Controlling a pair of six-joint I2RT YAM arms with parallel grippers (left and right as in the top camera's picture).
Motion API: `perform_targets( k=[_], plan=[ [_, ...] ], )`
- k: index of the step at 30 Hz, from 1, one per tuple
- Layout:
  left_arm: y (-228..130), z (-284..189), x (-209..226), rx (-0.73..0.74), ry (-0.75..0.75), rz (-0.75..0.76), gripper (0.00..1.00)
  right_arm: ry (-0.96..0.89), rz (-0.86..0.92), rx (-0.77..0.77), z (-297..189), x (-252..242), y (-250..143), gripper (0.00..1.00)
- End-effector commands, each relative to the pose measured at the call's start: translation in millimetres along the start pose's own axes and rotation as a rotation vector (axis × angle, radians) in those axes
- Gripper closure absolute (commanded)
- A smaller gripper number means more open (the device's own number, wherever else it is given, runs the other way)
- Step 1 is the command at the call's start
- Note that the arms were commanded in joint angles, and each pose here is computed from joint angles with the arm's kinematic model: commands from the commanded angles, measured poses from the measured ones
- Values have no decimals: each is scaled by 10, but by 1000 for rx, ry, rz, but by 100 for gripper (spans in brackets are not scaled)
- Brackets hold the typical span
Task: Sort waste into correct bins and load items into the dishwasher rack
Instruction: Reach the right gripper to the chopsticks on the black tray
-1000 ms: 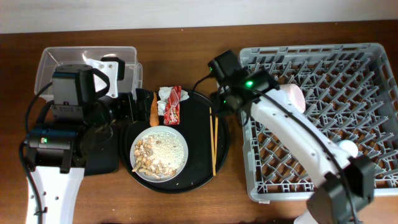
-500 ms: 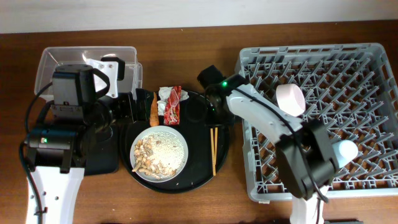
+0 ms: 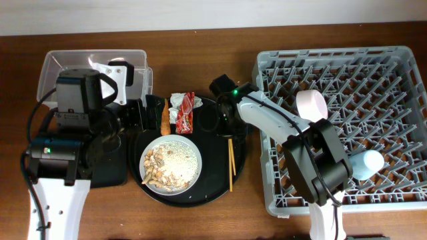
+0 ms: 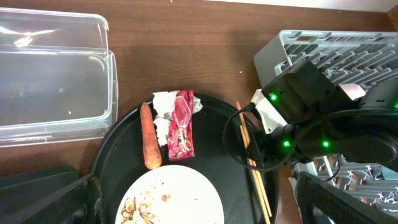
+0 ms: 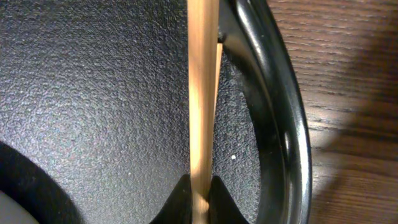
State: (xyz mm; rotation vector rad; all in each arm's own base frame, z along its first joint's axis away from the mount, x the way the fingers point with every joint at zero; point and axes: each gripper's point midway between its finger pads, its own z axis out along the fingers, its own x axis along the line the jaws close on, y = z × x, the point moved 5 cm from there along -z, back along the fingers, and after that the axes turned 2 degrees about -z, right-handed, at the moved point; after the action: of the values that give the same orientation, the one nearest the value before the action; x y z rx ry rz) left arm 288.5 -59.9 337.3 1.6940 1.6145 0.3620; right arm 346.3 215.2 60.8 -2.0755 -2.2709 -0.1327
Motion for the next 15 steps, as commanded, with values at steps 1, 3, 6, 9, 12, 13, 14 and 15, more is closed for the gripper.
perform_targets(
  k=[1,3,6,9,12,13,14,15],
  plan=[
    [34,-32,-19,-14,-2,-3,1,-13,13,13,20,-27,-6,94],
    [34,-32,-19,-14,-2,-3,1,-12,0,8,-64,-19,-8,95],
    [34,-32,-19,-14,-2,-3,1,-7,-13,-18,-238,-3,10,96],
    [34,-32,-19,-14,-2,-3,1,5,-21,-44,-393,17,21,95],
    [34,-32,-19,-14,-2,-3,1,23,-33,-83,-579,32,18,90],
    [34,-32,-19,-14,-2,-3,1,28,-34,-94,-624,37,18,94],
    [34,-32,-19,-14,-2,-3,1,32,-42,-103,-662,41,17,96],
    [35,-32,-19,-15,-2,-3,1,36,-53,-113,-713,43,13,96]
  ],
)
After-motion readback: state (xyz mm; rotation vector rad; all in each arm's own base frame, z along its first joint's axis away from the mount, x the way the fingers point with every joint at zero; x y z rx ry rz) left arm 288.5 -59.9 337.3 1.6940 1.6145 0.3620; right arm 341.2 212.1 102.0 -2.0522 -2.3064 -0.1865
